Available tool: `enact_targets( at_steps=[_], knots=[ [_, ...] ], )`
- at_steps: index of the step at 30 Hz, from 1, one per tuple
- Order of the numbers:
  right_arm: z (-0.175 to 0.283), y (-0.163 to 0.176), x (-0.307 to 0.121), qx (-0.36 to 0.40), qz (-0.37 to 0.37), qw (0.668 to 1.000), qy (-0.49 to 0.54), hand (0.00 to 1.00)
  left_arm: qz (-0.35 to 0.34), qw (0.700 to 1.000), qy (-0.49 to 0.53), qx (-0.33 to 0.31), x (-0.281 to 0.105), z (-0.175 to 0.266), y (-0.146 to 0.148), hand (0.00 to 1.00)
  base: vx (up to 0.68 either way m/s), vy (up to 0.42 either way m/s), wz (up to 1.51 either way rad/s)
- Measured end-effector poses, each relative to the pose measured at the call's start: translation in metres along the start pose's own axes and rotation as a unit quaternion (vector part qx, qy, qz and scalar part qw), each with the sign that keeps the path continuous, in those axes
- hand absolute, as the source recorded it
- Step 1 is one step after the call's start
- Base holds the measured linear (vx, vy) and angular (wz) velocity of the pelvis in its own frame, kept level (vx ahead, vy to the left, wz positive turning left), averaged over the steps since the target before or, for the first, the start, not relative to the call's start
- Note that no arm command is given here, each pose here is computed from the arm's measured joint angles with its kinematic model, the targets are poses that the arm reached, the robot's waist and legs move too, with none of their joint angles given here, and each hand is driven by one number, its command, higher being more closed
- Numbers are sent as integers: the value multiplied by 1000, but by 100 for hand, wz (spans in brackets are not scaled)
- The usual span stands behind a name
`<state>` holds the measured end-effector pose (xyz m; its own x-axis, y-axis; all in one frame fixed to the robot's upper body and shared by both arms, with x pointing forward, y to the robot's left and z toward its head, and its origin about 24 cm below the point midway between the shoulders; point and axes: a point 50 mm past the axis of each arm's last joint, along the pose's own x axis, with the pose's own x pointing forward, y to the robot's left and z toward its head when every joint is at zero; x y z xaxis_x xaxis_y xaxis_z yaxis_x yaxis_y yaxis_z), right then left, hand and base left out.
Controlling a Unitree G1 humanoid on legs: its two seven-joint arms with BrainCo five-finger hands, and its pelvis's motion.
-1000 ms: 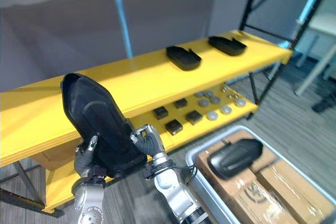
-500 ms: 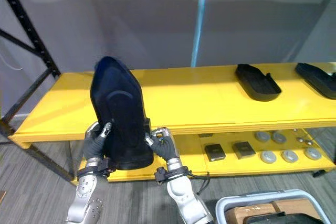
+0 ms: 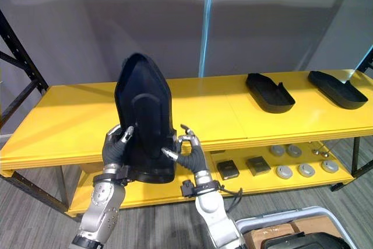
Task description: Walk over and take plastic housings, then place them on the shelf
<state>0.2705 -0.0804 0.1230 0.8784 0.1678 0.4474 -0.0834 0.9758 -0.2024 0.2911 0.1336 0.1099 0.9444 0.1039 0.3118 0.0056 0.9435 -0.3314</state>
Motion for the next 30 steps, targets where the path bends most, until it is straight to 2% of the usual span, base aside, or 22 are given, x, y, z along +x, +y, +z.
enact_targets(
  at_steps=[9,17,20,24,30],
  knots=[
    [31,-31,26,22,-118,990,-71,0,4,1000,-15,17,32,7,-18,100,16,4,-7],
    [46,-82,16,108,-229,962,-102,0,83,996,-31,30,63,24,-3,100,32,5,-9],
    [41,-106,-10,108,-274,951,-98,0,126,990,-41,38,76,34,15,100,30,5,-18],
    [19,-123,-59,68,-307,949,-25,0,161,982,-73,64,101,65,35,100,17,4,-22],
    [-24,-106,-129,36,-271,950,153,0,196,967,-120,111,132,124,67,100,-11,-6,-25]
  ],
)
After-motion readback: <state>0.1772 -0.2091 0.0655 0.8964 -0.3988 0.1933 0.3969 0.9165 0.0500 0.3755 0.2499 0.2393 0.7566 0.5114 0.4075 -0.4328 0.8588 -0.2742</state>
